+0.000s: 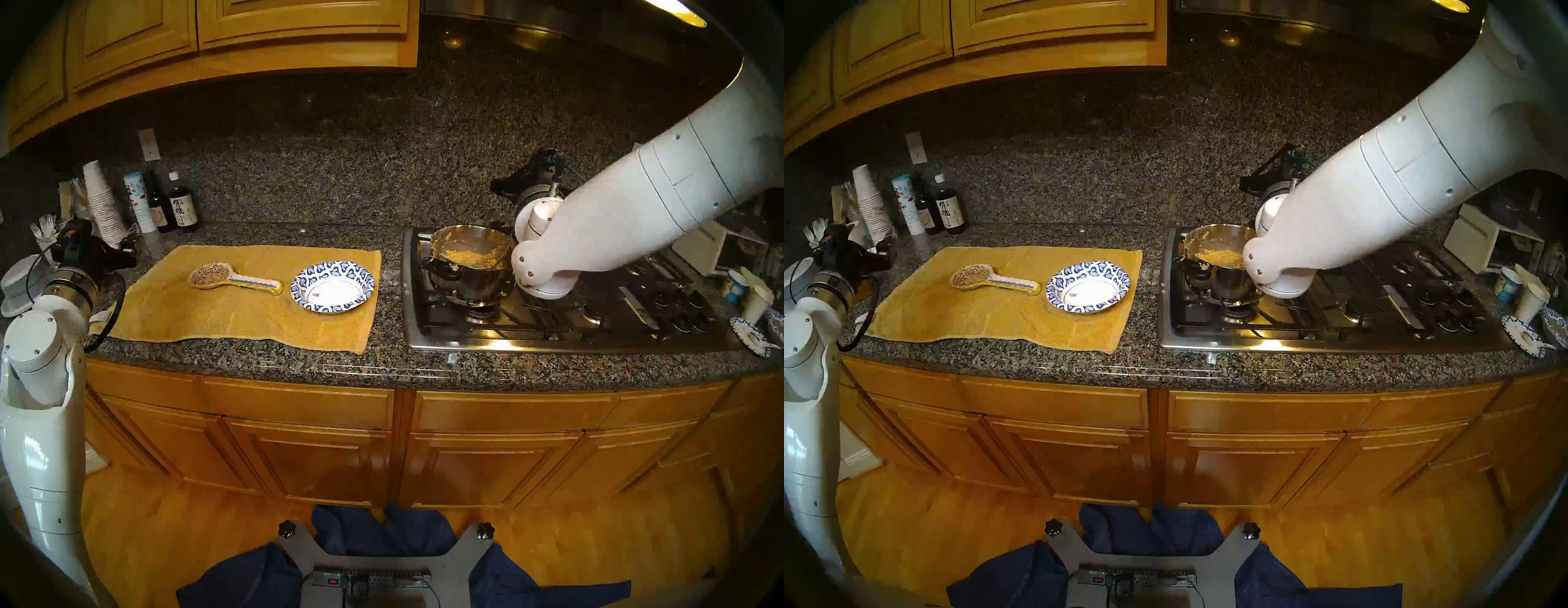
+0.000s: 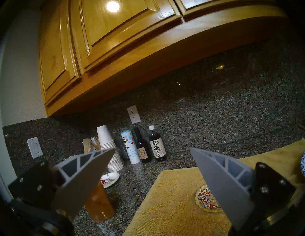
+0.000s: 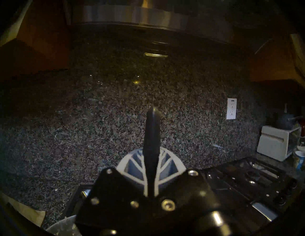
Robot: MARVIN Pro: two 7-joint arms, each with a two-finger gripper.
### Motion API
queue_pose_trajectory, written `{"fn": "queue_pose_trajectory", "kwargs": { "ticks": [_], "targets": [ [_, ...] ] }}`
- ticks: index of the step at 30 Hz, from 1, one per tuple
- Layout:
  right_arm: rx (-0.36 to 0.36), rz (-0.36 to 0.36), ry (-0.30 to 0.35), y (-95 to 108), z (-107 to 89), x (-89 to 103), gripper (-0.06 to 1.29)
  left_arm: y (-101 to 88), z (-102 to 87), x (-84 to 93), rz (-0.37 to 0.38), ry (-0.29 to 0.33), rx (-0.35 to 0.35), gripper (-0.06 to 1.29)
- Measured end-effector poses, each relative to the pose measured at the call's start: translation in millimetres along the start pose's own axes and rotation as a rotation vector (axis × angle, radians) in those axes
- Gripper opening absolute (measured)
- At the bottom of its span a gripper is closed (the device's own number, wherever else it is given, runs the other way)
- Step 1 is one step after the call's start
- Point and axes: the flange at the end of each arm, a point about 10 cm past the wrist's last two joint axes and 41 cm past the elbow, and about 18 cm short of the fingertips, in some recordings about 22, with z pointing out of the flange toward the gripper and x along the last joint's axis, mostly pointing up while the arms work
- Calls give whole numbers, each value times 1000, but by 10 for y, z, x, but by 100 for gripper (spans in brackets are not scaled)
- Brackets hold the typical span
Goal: Scoop oatmeal into bowl
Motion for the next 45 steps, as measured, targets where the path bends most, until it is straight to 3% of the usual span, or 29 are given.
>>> {"fn": "queue_pose_trajectory", "kwargs": {
  "ticks": [8, 16, 26, 34, 45],
  "targets": [
    [38, -57, 20, -73, 24, -63, -3, 0, 0, 0, 0, 0, 0, 123],
    [88, -103, 4, -201, -20, -277, -3, 0, 0, 0, 0, 0, 0, 123],
    [101, -80, 24, -360, 72, -328, -4, 0, 1, 1, 0, 0, 0, 123],
    [14, -21, -24, -250, 143, -481, -4, 0, 1, 1, 0, -1, 0, 123],
    [-180, 73, -147, 161, 151, -779, -4, 1, 1, 1, 0, -1, 0, 123]
  ]
}}
